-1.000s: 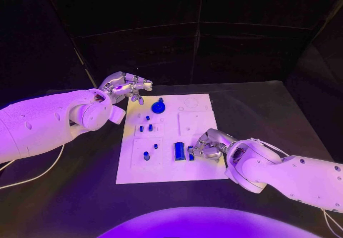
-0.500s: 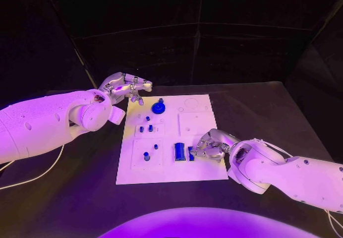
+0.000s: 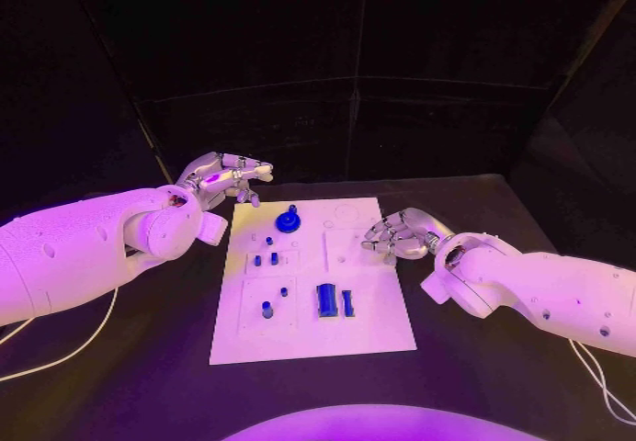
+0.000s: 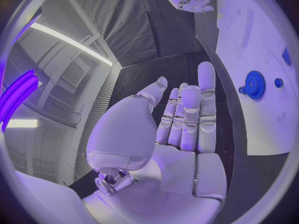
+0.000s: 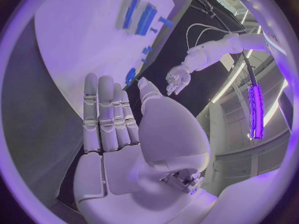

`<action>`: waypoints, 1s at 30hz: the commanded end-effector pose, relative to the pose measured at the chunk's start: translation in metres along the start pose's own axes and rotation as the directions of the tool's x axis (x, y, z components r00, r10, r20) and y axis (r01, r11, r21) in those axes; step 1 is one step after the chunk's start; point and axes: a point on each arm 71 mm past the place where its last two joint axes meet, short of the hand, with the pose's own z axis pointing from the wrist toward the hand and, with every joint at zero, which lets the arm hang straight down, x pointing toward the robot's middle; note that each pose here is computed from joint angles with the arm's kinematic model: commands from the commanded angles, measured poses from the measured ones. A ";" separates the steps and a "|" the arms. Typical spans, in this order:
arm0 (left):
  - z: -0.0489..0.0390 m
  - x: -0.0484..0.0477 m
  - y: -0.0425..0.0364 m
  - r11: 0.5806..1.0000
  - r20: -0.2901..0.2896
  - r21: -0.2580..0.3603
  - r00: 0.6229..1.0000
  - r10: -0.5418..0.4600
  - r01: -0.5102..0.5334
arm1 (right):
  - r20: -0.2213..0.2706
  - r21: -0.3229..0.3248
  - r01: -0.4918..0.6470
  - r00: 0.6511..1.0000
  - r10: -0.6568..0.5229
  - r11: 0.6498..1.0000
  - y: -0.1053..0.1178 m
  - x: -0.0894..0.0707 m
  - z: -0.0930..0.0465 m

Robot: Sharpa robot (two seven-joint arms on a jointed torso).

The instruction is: Assemble the parts on the task board

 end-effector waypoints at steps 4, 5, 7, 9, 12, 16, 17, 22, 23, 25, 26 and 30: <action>0.0080 -0.0042 0.0046 0.990 0.062 0.060 0.989 -0.135 0.131 | 0.003 -0.151 -0.328 0.943 0.332 0.933 0.002 -0.026 0.033; 0.0094 -0.0043 0.0062 0.988 0.068 0.067 0.988 -0.142 0.137 | 0.006 -0.166 -0.343 0.937 0.349 0.924 0.002 -0.028 0.039; 0.0123 -0.0042 0.0108 0.986 0.080 0.084 0.985 -0.154 0.147 | 0.012 -0.197 -0.368 0.926 0.378 0.909 0.002 -0.032 0.053; 0.0146 -0.0037 0.0155 0.984 0.090 0.096 0.983 -0.162 0.153 | 0.016 -0.214 -0.382 0.919 0.394 0.899 0.002 -0.033 0.062; 0.0182 -0.0029 0.0235 0.981 0.105 0.114 0.979 -0.172 0.160 | 0.018 -0.233 -0.402 0.909 0.417 0.886 0.003 -0.034 0.073; 0.0210 -0.0036 0.0318 0.978 0.131 0.137 0.976 -0.176 0.158 | 0.013 -0.254 -0.420 0.899 0.438 0.871 0.006 -0.033 0.084; 0.0214 -0.0037 0.0330 0.977 0.136 0.141 0.975 -0.177 0.158 | 0.013 -0.258 -0.424 0.897 0.442 0.868 0.007 -0.033 0.085; 0.0215 -0.0002 0.0401 0.987 0.120 0.075 0.981 -0.150 0.142 | 0.057 -0.209 -0.371 0.919 0.390 0.905 0.004 -0.032 0.088; 0.0212 0.0005 0.0403 0.987 0.122 0.075 0.981 -0.150 0.141 | 0.060 -0.210 -0.373 0.918 0.393 0.904 0.005 -0.031 0.087; 0.0204 0.0022 0.0406 0.987 0.126 0.076 0.981 -0.148 0.139 | 0.067 -0.212 -0.378 0.914 0.399 0.901 0.005 -0.031 0.086; 0.0197 0.0037 0.0409 0.988 0.130 0.076 0.981 -0.146 0.137 | 0.072 -0.214 -0.383 0.911 0.405 0.899 0.006 -0.031 0.084; 0.0148 0.0138 0.0425 0.989 0.157 0.077 0.978 -0.135 0.124 | 0.110 -0.225 -0.413 0.889 0.444 0.883 0.009 -0.028 0.076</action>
